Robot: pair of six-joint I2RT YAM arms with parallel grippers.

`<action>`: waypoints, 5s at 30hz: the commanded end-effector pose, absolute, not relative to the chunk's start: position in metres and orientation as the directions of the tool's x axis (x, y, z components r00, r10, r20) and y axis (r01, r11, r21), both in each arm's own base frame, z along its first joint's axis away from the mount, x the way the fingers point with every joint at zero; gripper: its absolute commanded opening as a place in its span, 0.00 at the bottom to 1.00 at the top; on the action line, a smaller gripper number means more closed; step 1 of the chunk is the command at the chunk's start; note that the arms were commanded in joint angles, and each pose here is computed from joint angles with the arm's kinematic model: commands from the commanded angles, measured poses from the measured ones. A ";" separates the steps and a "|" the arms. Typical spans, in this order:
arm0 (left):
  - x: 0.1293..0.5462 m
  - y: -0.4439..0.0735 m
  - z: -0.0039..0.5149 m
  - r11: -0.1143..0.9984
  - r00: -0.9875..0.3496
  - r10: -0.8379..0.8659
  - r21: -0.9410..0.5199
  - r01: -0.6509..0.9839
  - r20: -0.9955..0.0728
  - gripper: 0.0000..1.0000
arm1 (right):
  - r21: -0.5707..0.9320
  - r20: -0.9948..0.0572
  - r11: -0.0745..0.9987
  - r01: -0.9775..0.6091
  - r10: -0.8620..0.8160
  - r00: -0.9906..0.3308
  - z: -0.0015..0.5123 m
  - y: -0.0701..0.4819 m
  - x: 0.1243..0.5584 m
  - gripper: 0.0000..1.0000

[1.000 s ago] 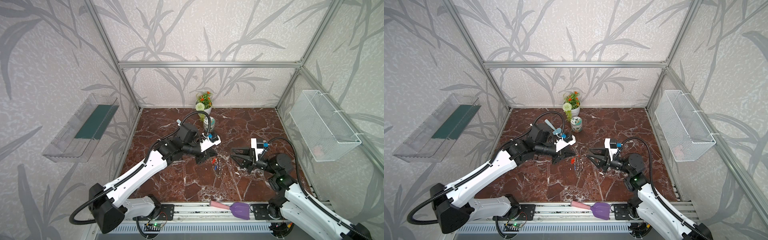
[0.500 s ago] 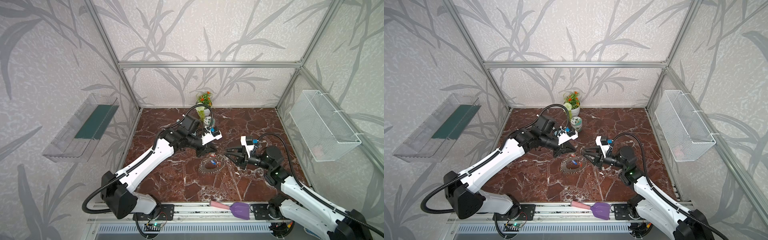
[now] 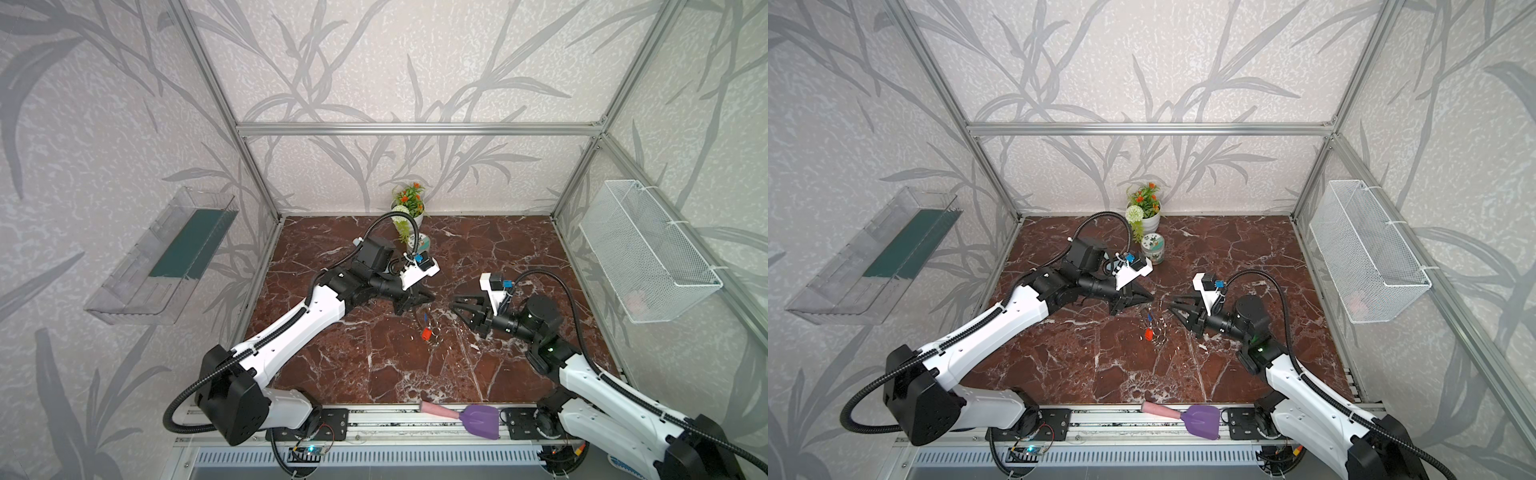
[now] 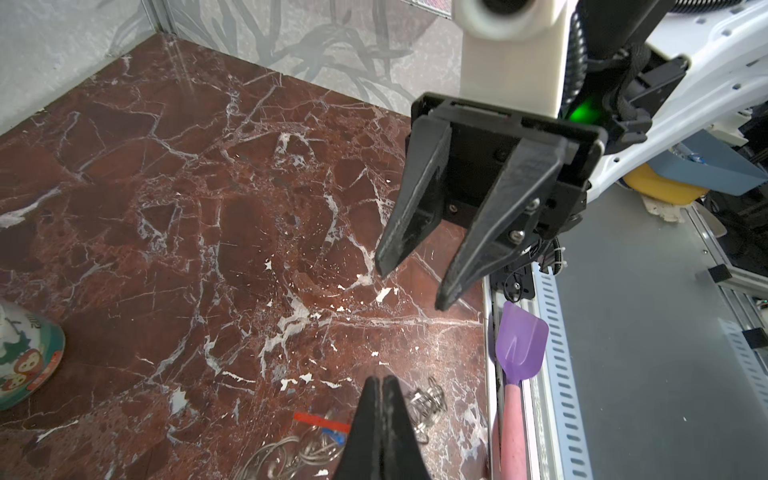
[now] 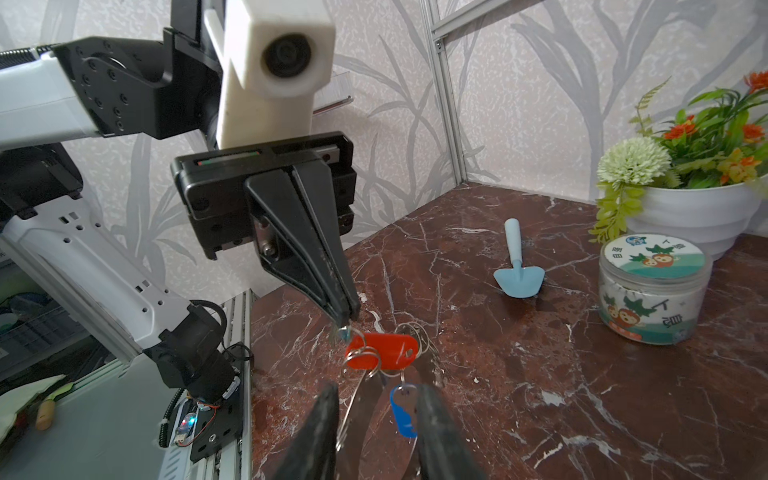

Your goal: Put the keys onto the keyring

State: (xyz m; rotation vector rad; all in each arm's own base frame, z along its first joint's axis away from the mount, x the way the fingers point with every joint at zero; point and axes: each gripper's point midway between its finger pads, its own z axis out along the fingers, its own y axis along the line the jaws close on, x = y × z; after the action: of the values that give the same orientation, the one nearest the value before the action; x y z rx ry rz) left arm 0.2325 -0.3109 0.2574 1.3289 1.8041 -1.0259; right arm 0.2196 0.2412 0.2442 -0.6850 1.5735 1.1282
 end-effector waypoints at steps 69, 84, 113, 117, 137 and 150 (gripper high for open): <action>0.224 -0.331 0.275 0.140 -0.270 0.378 -0.233 0.962 -0.886 0.00 | 0.202 -0.976 0.436 -0.877 0.016 -0.217 0.232 0.281 0.219 0.06; 0.231 -0.322 0.275 0.196 -0.261 0.393 -0.197 0.961 -0.882 0.00 | 0.209 -0.973 0.437 -0.875 -0.001 -0.233 0.228 0.279 0.217 0.00; 0.271 -0.268 0.240 0.479 -0.310 0.479 -0.051 0.877 -0.822 0.00 | 0.250 -0.963 0.371 -0.894 -0.003 -0.270 0.240 0.285 0.207 0.00; 0.280 -0.259 0.234 0.524 -0.294 0.503 0.016 0.852 -0.813 0.00 | 0.253 -0.962 0.367 -0.895 -0.005 -0.274 0.241 0.286 0.207 0.00; 0.278 -0.249 0.207 0.538 -0.315 0.568 0.053 0.841 -0.761 0.00 | 0.294 -0.955 0.349 -0.890 0.077 -0.286 0.262 0.277 0.216 0.00; 0.270 -0.259 0.213 0.550 -0.377 0.466 -0.071 0.832 -0.801 0.00 | 0.317 -0.948 0.331 -0.889 0.126 -0.291 0.275 0.275 0.227 0.00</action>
State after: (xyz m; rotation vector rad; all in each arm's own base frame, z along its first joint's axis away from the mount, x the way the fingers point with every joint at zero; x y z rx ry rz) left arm 0.2517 -0.2896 0.2336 1.1526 1.9005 -0.7586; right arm 0.2266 0.2754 0.2284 -0.7209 1.6894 1.1448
